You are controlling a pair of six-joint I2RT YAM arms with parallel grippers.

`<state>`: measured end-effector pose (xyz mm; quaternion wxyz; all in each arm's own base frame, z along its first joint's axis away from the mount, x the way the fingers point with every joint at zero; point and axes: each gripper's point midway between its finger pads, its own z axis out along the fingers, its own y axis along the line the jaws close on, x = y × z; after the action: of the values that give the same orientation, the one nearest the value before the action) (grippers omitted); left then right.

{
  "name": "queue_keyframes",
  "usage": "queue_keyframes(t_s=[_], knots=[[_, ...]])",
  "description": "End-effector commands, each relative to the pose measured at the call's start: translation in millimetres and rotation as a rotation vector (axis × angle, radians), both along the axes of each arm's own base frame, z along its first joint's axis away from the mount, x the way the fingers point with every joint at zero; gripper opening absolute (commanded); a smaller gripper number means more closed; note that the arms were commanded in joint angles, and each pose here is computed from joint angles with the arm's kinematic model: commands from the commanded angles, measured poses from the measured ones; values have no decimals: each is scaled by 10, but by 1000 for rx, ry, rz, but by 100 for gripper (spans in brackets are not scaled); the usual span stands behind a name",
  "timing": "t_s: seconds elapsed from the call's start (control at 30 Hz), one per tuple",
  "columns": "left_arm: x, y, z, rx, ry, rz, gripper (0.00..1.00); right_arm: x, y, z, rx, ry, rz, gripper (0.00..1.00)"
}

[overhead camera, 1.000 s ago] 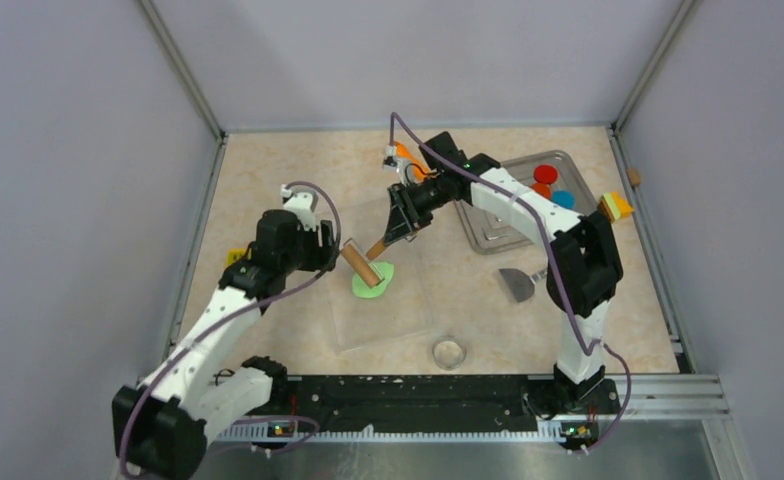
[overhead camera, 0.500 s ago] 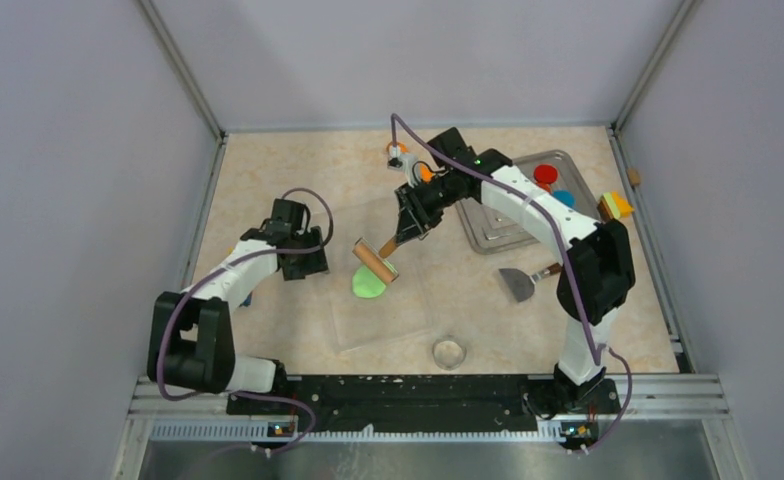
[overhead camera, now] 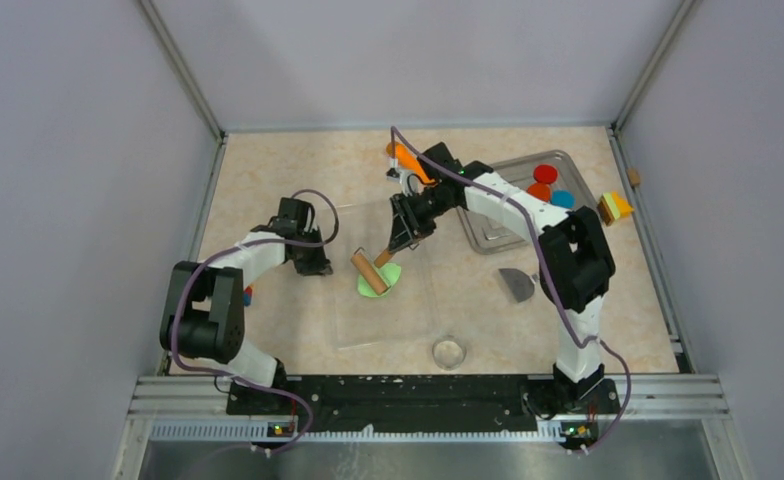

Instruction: Roll out the dumpling wrappers from the dough

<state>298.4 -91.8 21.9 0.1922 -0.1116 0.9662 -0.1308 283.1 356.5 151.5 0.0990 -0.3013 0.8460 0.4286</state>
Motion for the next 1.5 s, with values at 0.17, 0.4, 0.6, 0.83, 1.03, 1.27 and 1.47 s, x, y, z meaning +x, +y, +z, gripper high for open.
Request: queue_keyframes(t_s=[0.17,0.4,0.6,0.83,1.03,1.27,1.47], knots=[[-41,-36,-165,-23,54,35,0,145,-154,-584,-228,36,-113,0],[-32,-93,-149,-62,62,65,0,-117,-218,-1047,-355,86,-77,0],[-38,-106,-156,-71,58,65,0,-173,-69,-1181,-360,107,-53,0],[-53,-98,-164,-69,53,68,0,-339,171,-1176,-317,139,-5,0],[-40,-77,-155,-61,48,77,0,-460,164,-1261,-338,172,-6,0],[-43,-62,-156,-55,42,75,0,-540,237,-1197,-293,192,23,0],[-19,-63,-124,-49,21,40,0,-573,482,-450,-59,109,156,0]])
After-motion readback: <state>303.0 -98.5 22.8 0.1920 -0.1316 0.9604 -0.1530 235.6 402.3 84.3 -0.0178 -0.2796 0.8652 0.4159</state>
